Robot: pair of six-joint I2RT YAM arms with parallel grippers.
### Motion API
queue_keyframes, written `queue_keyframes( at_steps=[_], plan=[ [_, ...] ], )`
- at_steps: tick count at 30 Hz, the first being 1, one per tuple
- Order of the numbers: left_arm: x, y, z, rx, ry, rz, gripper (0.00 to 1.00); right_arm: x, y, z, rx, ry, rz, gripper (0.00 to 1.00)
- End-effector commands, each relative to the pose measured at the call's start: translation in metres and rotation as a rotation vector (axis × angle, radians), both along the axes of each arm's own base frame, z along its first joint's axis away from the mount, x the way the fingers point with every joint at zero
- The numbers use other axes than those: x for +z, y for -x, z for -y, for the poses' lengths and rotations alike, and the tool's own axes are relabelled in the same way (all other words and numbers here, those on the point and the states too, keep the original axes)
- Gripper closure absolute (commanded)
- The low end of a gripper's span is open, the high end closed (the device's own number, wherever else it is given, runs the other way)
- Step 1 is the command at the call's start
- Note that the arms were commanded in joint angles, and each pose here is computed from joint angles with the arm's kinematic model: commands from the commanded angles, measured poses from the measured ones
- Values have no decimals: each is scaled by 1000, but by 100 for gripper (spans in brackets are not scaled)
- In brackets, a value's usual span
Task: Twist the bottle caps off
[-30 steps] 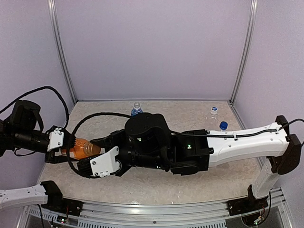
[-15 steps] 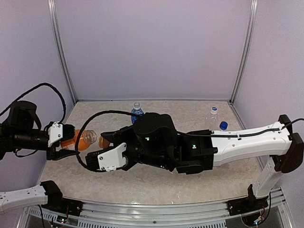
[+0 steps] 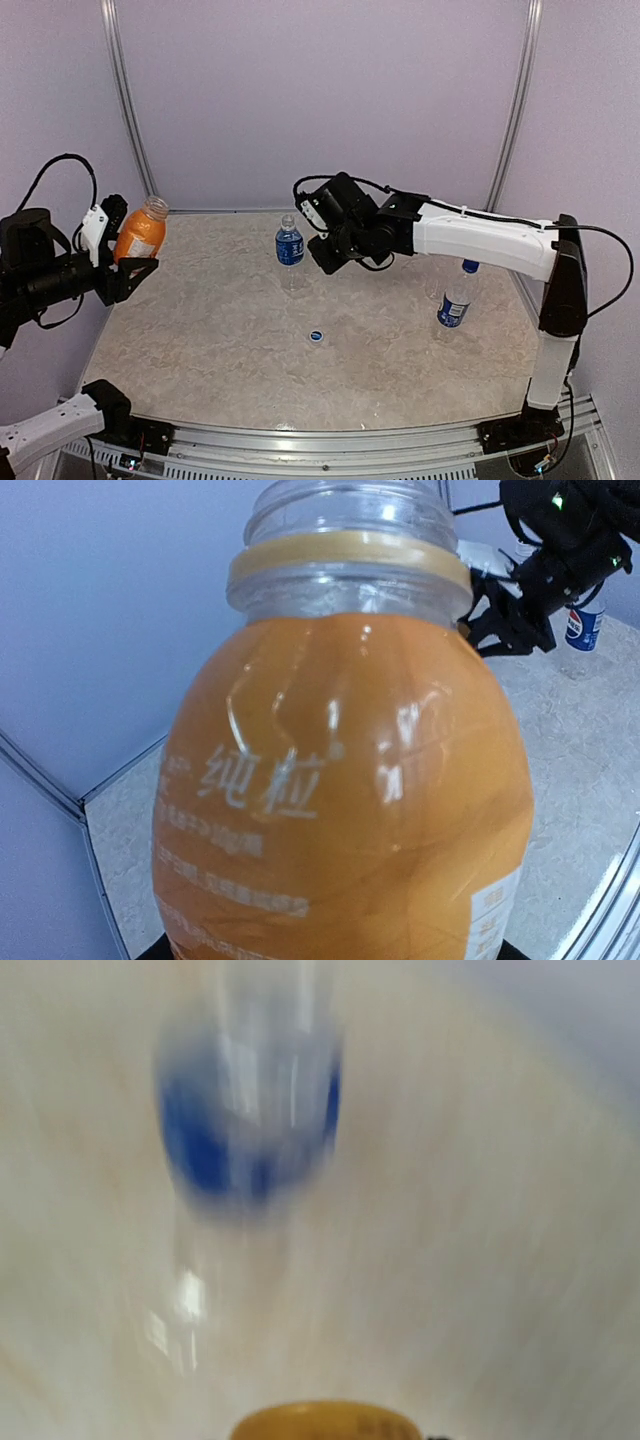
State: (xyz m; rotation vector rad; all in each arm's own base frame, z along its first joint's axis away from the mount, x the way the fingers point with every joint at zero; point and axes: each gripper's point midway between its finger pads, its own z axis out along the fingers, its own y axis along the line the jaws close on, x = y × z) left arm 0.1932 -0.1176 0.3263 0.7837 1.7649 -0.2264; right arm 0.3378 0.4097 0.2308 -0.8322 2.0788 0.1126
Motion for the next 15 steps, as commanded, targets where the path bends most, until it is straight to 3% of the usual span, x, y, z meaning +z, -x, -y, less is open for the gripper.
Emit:
queue_keyframes(
  at_steps=[1, 10, 15],
  plan=[
    [3, -1, 0, 18, 65, -3, 68, -104, 24, 38, -140, 178, -346, 100],
    [-1, 5, 1, -6, 59, -6, 68, -191, 35, 60, -154, 336, -559, 100],
    [3, 5, 1, -11, 58, 14, 68, -216, 41, 66, -152, 384, -616, 100]
  ],
)
